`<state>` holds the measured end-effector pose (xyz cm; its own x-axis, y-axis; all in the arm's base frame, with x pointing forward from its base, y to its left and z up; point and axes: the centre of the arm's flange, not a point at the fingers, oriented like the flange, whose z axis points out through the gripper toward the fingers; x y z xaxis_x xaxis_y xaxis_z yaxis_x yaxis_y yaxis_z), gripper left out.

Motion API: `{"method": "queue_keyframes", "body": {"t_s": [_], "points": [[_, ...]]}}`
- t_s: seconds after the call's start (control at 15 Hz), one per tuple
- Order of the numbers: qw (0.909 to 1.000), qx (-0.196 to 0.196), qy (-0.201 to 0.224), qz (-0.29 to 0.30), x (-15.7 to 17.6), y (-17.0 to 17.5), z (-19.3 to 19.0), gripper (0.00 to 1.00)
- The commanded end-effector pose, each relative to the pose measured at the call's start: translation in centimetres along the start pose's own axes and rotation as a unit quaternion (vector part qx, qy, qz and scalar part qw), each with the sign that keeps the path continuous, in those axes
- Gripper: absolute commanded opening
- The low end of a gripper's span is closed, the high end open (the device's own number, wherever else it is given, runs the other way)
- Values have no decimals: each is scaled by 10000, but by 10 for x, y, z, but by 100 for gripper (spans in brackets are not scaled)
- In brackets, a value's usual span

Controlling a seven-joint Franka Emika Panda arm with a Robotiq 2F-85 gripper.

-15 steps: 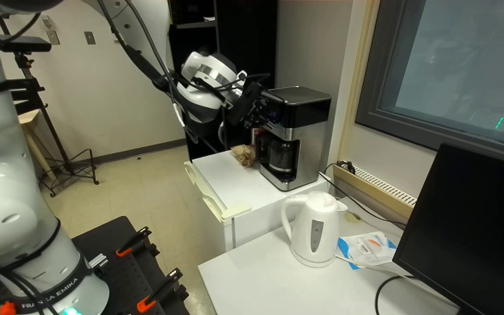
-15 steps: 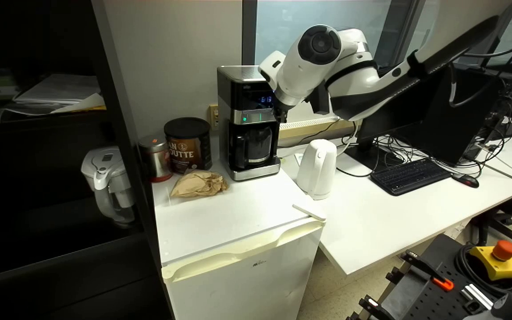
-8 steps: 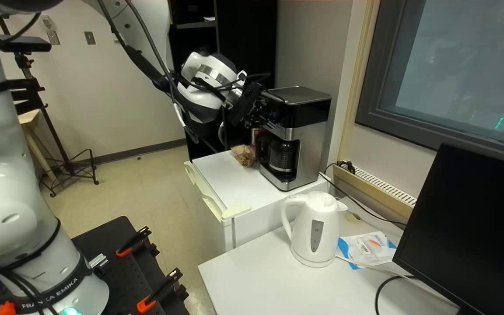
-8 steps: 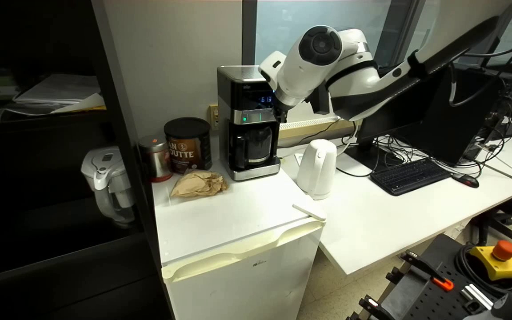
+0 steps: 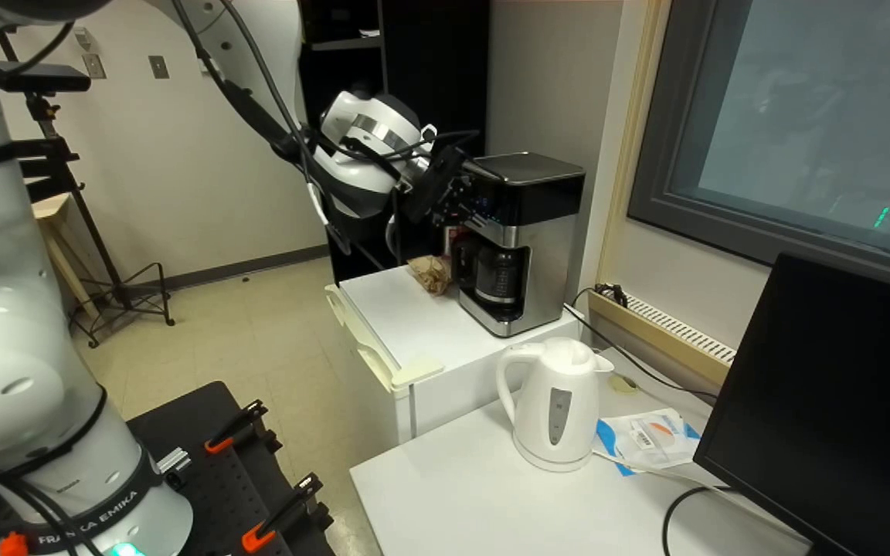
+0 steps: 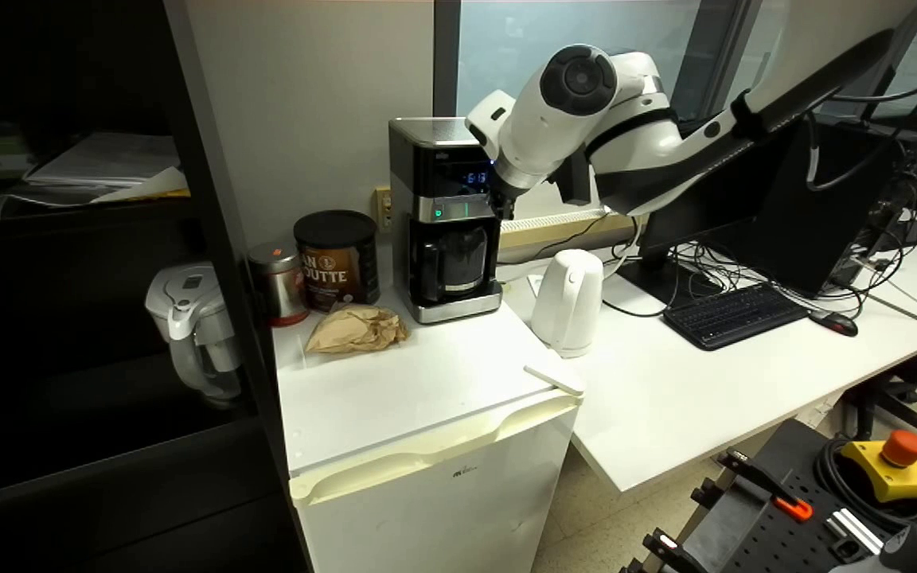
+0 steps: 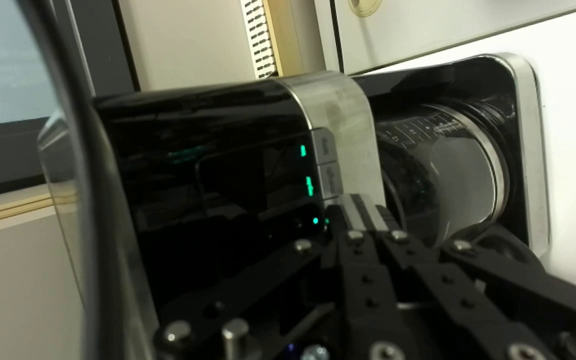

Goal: Press a button on the coffeemaker.

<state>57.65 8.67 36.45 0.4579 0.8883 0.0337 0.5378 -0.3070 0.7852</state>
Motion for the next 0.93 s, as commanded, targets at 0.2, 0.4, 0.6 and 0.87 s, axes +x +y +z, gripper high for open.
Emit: {"method": "queue_keyframes", "body": {"t_s": [0.2,0.4,0.6,0.87], "points": [[9997,-49,222,-15,1,2,2,1],[9994,-125,284,-162,0,-4,-10,1],[9984,-198,414,-330,4,-12,-21,1],[9971,-306,491,-495,4,-28,-35,1]]}}
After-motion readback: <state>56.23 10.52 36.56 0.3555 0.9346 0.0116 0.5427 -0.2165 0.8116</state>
